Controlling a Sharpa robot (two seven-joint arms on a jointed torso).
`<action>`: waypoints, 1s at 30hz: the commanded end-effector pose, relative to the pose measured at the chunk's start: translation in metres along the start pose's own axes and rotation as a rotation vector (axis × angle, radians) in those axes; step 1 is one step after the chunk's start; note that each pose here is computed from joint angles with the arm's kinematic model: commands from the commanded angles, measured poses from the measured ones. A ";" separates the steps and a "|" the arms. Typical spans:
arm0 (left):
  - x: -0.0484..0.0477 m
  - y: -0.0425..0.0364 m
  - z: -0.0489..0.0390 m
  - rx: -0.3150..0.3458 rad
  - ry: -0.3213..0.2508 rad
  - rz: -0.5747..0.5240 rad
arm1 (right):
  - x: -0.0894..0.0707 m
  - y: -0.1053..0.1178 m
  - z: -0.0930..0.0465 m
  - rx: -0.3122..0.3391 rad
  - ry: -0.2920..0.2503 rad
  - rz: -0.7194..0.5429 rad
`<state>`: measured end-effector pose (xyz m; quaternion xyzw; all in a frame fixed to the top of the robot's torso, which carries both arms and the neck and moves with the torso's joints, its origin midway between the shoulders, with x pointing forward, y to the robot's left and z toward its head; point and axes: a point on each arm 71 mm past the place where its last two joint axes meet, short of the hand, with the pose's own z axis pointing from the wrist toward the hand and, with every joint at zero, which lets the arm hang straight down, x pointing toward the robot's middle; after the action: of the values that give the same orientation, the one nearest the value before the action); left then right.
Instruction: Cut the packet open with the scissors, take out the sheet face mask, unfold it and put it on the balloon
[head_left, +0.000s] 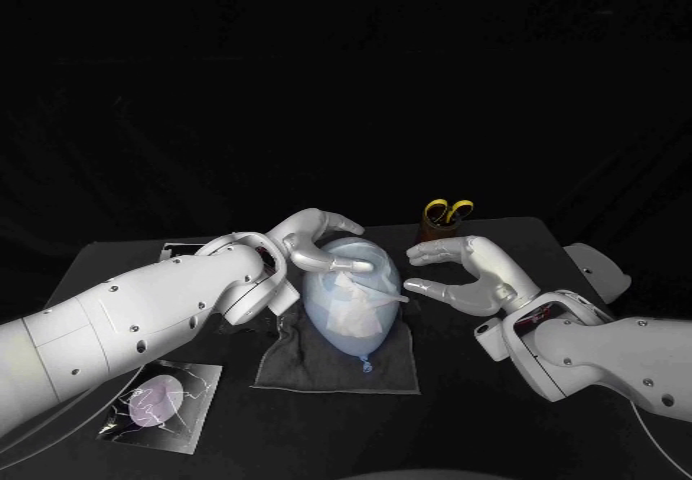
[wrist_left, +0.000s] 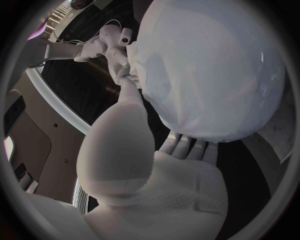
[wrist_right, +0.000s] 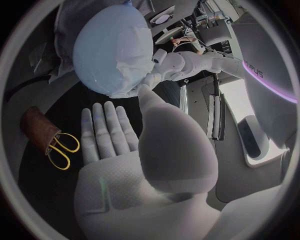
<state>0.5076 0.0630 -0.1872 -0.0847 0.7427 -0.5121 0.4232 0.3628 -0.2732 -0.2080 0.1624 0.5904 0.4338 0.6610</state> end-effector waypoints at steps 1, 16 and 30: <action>0.0035 -0.0019 0.0010 -0.002 0.042 0.026 | 0.003 0.005 0.000 -0.075 0.040 -0.077; -0.0004 0.0012 0.0044 -0.006 0.033 0.033 | 0.010 0.015 -0.002 -0.164 0.088 -0.176; -0.0053 0.0095 0.0152 -0.048 0.033 0.029 | 0.003 0.034 -0.012 -0.291 0.014 -0.187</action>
<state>0.5248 0.0615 -0.1926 -0.0796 0.7546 -0.4903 0.4288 0.3436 -0.2571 -0.1939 0.0291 0.5640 0.4436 0.6959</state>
